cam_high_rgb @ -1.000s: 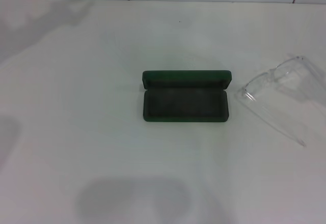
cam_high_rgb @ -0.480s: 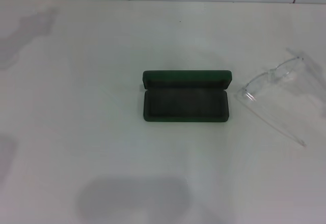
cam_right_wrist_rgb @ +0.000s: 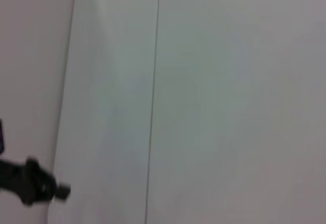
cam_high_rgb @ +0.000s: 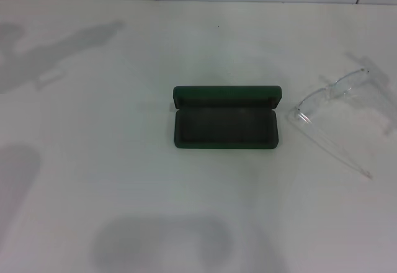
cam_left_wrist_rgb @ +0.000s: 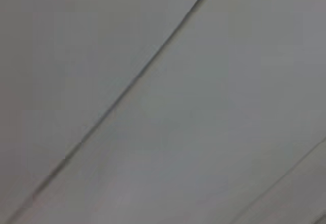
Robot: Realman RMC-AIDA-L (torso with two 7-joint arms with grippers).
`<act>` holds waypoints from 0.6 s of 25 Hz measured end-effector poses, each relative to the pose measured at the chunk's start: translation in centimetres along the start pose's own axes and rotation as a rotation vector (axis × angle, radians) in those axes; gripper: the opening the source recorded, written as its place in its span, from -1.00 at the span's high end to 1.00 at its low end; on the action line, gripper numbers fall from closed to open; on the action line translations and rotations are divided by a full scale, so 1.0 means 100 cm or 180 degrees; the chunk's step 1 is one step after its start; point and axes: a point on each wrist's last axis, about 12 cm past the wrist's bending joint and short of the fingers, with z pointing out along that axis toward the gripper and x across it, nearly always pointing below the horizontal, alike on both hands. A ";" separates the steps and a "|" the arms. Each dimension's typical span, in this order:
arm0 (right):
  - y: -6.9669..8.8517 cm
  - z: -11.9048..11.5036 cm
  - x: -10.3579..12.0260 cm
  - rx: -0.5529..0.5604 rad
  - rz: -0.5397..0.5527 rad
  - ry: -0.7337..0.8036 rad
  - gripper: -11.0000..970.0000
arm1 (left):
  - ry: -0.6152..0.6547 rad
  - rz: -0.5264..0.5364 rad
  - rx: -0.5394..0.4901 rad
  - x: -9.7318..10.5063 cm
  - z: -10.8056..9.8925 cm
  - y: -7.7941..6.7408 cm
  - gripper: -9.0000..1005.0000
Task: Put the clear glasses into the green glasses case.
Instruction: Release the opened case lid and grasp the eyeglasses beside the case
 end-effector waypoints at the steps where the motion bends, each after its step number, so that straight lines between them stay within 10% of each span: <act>1: -0.001 -0.001 0.000 0.0005 0.0000 0.0009 -0.79 | -0.0071 -0.0201 0.0158 -0.005 -0.001 -0.004 0.90; 6: -0.005 -0.006 0.002 0.0071 -0.0006 0.0059 -0.79 | 0.0007 -0.0409 0.0560 -0.016 -0.004 -0.010 0.90; 15: -0.001 0.006 0.004 -0.0096 0.0112 0.0121 -0.79 | 0.0797 0.1604 0.0311 -0.014 -0.029 0.000 0.90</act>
